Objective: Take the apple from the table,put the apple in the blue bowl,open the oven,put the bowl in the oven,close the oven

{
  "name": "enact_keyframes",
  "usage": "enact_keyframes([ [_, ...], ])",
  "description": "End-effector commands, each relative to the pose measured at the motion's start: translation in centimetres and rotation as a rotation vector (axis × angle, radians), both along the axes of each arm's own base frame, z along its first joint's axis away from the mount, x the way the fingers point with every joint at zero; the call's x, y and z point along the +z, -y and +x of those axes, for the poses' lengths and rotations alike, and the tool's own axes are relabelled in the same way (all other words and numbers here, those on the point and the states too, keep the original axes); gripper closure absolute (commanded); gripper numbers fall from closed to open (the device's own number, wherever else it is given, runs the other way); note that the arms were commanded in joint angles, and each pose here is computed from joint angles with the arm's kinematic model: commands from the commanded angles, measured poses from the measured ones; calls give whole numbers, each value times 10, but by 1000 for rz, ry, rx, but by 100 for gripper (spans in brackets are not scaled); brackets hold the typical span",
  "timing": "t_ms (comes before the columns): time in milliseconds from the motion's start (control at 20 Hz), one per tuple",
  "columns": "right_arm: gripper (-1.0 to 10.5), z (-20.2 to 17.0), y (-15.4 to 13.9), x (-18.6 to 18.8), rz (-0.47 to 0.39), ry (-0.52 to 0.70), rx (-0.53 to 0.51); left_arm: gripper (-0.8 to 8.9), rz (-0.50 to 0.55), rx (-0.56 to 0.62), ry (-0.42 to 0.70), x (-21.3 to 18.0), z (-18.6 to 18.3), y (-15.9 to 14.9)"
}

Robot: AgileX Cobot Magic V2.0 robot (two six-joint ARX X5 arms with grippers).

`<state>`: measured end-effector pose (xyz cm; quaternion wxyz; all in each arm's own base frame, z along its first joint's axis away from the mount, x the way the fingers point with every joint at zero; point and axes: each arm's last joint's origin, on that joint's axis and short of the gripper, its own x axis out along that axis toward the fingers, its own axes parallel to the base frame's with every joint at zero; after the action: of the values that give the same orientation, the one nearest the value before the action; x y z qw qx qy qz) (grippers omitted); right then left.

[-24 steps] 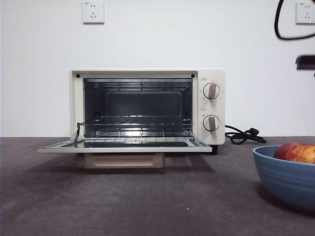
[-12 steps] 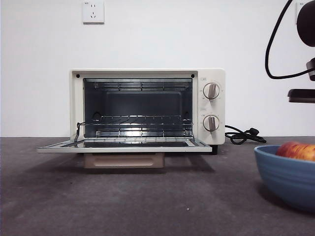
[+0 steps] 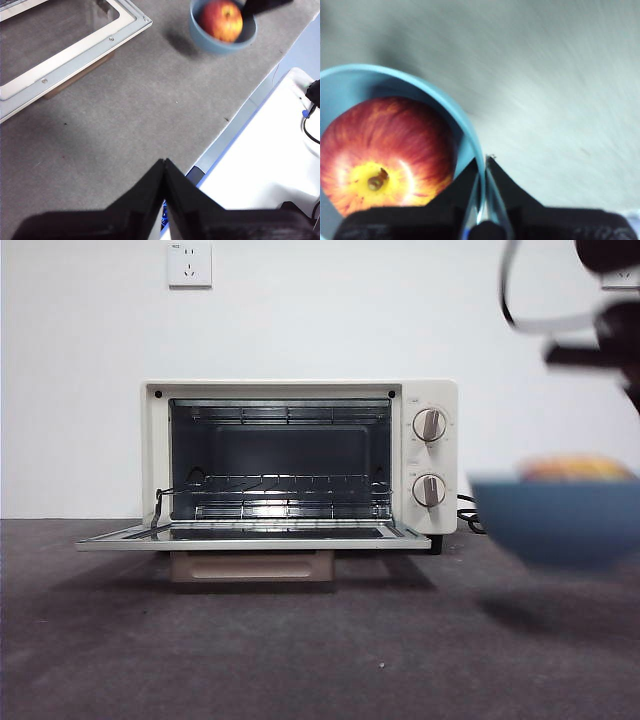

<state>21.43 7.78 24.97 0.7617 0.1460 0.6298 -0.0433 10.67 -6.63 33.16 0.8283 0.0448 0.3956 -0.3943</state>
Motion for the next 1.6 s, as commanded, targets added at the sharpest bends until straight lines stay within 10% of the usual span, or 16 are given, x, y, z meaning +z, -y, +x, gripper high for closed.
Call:
enact_keyframes([
  [50,959,18,-13,24,31,54,7,819,4,-6,10,0,0,0],
  [900,959,162,-125,44,85,69,168,819,4,-6,9,0,0,0],
  [1600,959,186,-142,34,173,103,-101,819,15,-24,23,0,0,-1],
])
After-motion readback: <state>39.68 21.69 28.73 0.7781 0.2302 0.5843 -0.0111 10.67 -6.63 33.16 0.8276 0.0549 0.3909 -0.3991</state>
